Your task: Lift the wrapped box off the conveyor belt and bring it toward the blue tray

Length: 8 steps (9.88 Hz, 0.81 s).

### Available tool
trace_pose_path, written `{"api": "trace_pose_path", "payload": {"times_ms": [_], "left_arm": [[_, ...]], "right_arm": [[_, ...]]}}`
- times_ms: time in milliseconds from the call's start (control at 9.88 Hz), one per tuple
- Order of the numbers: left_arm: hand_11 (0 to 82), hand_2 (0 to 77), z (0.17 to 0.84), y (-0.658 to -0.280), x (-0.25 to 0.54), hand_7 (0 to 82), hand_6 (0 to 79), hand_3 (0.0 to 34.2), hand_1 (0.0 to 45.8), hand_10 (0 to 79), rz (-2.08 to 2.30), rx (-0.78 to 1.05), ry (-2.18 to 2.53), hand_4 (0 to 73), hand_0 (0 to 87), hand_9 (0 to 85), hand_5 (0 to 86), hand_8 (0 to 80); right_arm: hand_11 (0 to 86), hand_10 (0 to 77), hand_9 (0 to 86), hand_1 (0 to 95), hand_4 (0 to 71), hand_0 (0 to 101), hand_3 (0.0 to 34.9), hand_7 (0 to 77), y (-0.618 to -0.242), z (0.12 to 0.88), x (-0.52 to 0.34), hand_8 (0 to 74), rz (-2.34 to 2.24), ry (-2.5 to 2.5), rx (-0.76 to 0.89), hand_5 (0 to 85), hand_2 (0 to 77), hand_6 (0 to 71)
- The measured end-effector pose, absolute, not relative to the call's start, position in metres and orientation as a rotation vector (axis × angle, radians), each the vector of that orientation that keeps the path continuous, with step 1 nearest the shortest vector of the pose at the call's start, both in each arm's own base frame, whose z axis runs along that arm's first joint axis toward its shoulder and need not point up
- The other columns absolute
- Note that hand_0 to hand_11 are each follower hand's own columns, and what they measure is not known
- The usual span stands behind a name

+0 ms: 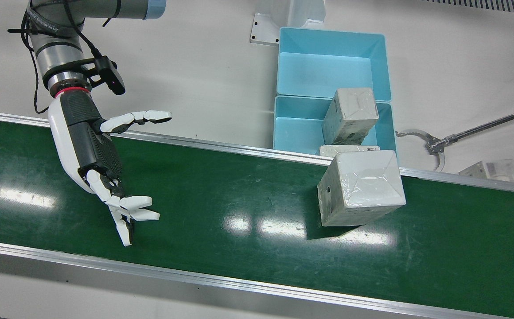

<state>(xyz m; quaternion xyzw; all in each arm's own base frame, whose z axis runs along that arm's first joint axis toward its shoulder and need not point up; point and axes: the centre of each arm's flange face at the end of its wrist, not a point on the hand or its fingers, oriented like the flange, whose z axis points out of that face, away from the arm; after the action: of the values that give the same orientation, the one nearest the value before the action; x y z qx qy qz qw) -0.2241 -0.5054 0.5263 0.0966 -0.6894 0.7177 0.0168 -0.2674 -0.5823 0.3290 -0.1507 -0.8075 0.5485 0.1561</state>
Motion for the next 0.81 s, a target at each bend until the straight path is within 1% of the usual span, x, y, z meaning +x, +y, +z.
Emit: {"api": "trace_pose_path", "payload": {"times_ms": [708,810], "left_arm": [[0.0,0.5,0.5263,-0.5054,-0.2241,0.0,0.0,0.0,0.0,0.5,2.231,0.3,-2.143,0.0,0.0,0.0,1.1,0.0],[0.0,0.5,0.5263,-0.5055,-0.2241,0.5,0.0,0.0,0.0,0.5,2.231,0.3,-2.143,0.0,0.0,0.0,1.1,0.0]], "right_arm": [[1.1,0.0,5.4,14.7,8.7,48,17.2,22.9,-0.5807,0.3278,-0.2706,0.0,1.566,-2.311,-0.442,32.2,16.9,2.7],[1.1,0.0,5.4,14.7,8.7,48,17.1,21.8,-0.5802,0.3264,-0.2725,0.0,1.562,-2.311,-0.445,31.1,16.9,2.7]]}}
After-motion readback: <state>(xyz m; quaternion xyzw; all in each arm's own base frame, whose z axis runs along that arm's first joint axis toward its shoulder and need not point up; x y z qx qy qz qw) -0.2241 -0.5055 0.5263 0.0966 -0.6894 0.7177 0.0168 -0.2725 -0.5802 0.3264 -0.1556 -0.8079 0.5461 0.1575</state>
